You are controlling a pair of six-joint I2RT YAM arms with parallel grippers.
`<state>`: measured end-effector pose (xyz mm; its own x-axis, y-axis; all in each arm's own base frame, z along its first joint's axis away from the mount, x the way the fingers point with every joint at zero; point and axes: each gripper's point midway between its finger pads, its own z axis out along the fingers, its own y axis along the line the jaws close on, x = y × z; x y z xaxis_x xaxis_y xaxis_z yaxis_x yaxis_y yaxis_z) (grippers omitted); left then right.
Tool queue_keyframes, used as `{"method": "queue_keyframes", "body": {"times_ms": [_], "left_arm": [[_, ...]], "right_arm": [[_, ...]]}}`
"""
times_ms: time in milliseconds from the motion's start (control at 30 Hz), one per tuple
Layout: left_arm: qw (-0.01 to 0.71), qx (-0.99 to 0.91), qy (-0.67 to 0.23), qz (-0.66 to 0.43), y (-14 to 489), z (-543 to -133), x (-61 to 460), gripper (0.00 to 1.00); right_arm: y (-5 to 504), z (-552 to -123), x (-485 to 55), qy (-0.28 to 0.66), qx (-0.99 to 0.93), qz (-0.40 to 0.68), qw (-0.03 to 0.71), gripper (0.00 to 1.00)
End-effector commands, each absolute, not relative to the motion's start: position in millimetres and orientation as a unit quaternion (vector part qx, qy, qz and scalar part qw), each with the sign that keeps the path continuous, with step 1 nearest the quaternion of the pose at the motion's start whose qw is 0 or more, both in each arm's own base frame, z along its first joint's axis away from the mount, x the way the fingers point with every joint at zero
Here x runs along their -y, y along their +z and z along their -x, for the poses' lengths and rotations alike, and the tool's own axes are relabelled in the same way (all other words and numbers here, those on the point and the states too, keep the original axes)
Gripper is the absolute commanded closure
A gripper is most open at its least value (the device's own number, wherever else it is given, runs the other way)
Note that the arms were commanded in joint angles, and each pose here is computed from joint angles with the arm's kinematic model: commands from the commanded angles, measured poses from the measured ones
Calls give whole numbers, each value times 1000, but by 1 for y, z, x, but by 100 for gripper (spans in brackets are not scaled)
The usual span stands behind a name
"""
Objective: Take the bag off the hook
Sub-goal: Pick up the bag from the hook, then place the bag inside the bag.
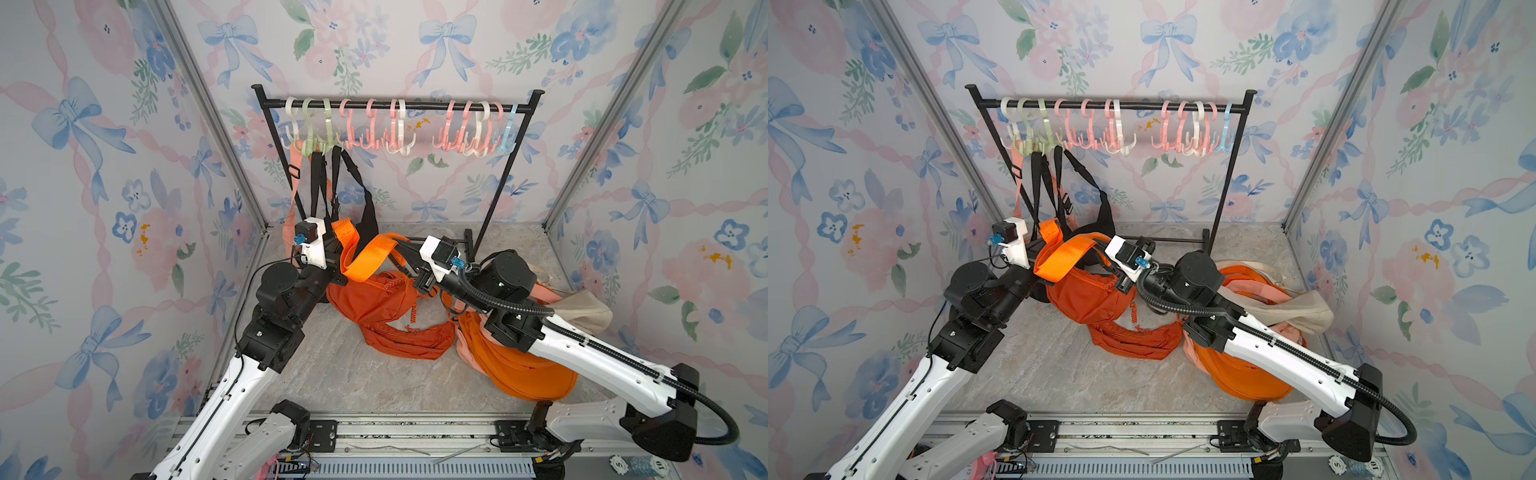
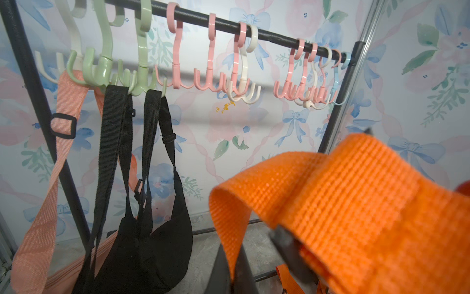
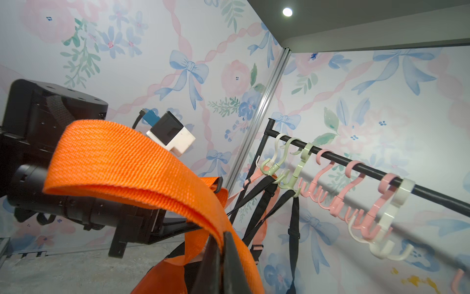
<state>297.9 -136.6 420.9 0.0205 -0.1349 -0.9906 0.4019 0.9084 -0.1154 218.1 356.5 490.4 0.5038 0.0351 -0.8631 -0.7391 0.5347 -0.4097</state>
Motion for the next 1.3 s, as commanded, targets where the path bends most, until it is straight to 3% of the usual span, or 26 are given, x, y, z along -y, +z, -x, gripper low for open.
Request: {"method": "queue_keyframes", "body": {"times_ms": [0, 233, 400, 767, 967, 1267], "left_arm": [[710, -670, -175, -127, 416, -288, 143, 100], [694, -677, -193, -150, 398, -264, 161, 100], [679, -683, -230, -141, 380, -247, 167, 100], [647, -709, -251, -125, 320, -217, 170, 100], [627, -724, -264, -116, 295, -210, 177, 100], [613, -751, -237, -66, 267, -225, 175, 100]], "right_arm": [[499, -204, -334, 226, -422, 395, 784, 100], [480, -173, -308, 221, -432, 394, 780, 100], [451, -177, -295, 182, -472, 378, 775, 100], [428, -173, -246, 220, -523, 291, 770, 100], [421, -195, -205, 170, -582, 194, 771, 100], [383, -241, -192, 127, -653, 140, 734, 100]]}}
